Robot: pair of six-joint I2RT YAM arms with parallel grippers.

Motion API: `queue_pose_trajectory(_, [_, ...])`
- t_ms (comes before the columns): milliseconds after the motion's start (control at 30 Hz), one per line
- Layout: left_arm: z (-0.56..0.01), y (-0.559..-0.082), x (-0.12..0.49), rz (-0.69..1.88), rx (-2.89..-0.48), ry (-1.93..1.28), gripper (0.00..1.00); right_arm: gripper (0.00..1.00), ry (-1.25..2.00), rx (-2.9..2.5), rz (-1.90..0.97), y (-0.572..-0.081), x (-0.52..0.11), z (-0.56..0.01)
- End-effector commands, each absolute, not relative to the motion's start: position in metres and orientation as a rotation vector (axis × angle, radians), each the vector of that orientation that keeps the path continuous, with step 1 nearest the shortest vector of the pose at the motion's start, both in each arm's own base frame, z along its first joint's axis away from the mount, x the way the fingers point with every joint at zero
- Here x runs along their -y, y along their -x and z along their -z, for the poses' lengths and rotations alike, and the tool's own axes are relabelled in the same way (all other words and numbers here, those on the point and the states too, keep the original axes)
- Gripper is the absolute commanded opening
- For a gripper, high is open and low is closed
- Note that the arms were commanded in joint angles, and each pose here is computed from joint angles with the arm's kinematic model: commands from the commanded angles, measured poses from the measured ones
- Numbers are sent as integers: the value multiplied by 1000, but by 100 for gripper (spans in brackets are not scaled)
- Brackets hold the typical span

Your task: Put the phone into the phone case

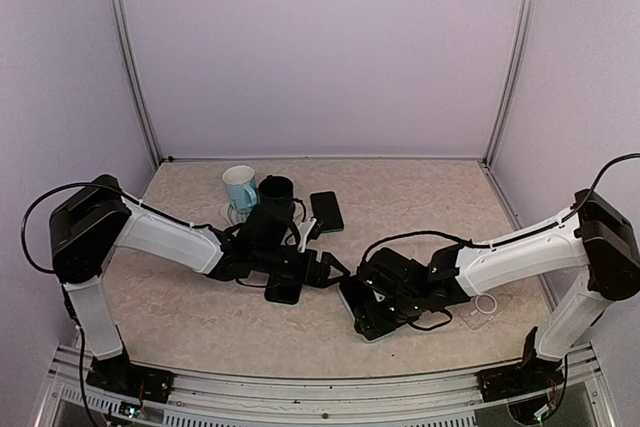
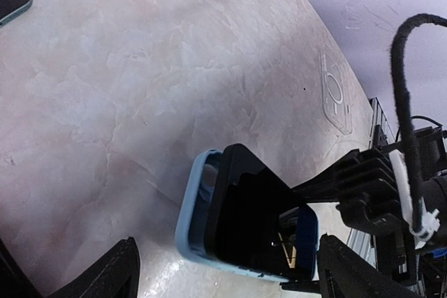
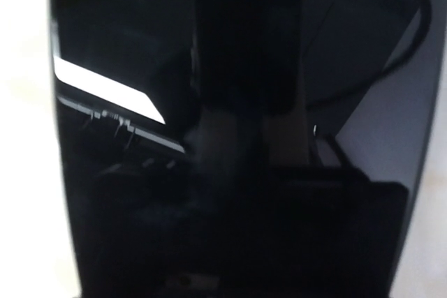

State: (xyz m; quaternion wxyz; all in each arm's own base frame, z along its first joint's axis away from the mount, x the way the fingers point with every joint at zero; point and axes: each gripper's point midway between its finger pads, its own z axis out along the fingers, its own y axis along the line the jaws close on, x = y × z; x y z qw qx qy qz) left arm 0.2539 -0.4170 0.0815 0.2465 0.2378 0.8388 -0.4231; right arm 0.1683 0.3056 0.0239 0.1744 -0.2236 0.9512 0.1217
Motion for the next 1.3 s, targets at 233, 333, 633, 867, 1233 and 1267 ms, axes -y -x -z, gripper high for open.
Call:
queue_pose_trajectory(233, [-67,-268,444,1418,-2308,-544,81,7,610,-2469,-503,-202,-332,-45])
queue_pose_trajectory(333, [-65,-270,448,1425,-2312,-545,79,6,602,-2466,-497,-204,-330,-45])
queue_pose_trajectory(633, [-67,-258,456,1522,-2311,-585,50,6,567,-2434,-510,-212,-325,-52])
queue_pose_trajectory(867, [-74,-248,461,1515,-2294,-679,11,6,558,-2409,-527,-219,-325,-54])
queue_pose_trajectory(1233, [-67,-239,446,1192,-2226,-1011,0,98,608,-2356,-592,-214,-311,-66])
queue_pose_trajectory(1267, [-69,-237,445,1120,-2195,-1073,0,99,626,-2336,-612,-213,-307,-70])
